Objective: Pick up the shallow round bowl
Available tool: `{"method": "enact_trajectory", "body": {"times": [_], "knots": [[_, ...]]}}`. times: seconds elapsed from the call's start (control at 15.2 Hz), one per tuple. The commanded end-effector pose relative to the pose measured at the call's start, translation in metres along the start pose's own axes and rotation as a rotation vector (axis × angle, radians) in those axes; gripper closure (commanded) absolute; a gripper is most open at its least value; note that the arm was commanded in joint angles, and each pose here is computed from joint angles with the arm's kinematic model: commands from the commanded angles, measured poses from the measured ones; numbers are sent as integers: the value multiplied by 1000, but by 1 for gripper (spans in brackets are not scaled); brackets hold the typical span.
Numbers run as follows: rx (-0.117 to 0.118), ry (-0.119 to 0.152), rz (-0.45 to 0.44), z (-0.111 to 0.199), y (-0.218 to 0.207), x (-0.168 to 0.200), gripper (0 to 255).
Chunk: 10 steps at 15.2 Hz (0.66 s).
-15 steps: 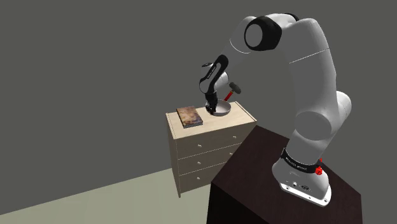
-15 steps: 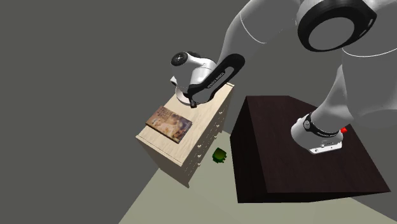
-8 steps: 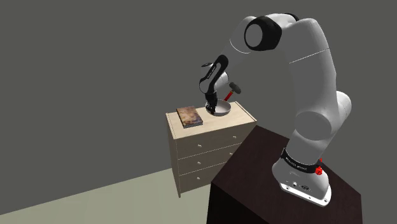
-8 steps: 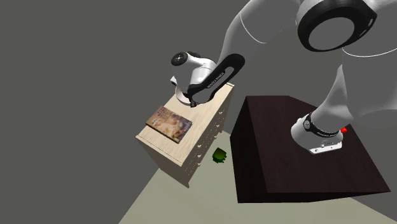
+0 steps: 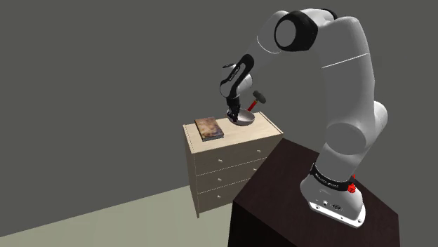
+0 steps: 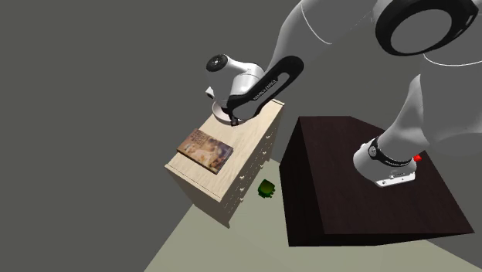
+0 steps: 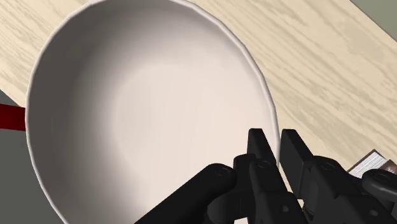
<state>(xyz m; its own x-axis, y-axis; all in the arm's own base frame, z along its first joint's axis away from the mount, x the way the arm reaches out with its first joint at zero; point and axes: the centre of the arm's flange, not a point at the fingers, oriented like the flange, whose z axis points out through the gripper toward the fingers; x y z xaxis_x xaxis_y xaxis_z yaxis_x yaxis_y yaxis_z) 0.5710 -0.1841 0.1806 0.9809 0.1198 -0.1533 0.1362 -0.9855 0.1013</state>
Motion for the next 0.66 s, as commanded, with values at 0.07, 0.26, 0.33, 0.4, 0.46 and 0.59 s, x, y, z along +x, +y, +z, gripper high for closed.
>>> {"method": "enact_trajectory", "body": {"times": [0.07, 0.26, 0.33, 0.4, 0.46, 0.59], "knots": [[0, 0, 0, -16, 3, -3, 255], [0, 0, 0, -31, 4, -5, 255], [0, 0, 0, -37, 5, -6, 255], [0, 0, 0, -42, 5, -7, 255], [0, 0, 0, -47, 6, -8, 255], [0, 0, 0, -48, 6, -8, 255]]}}
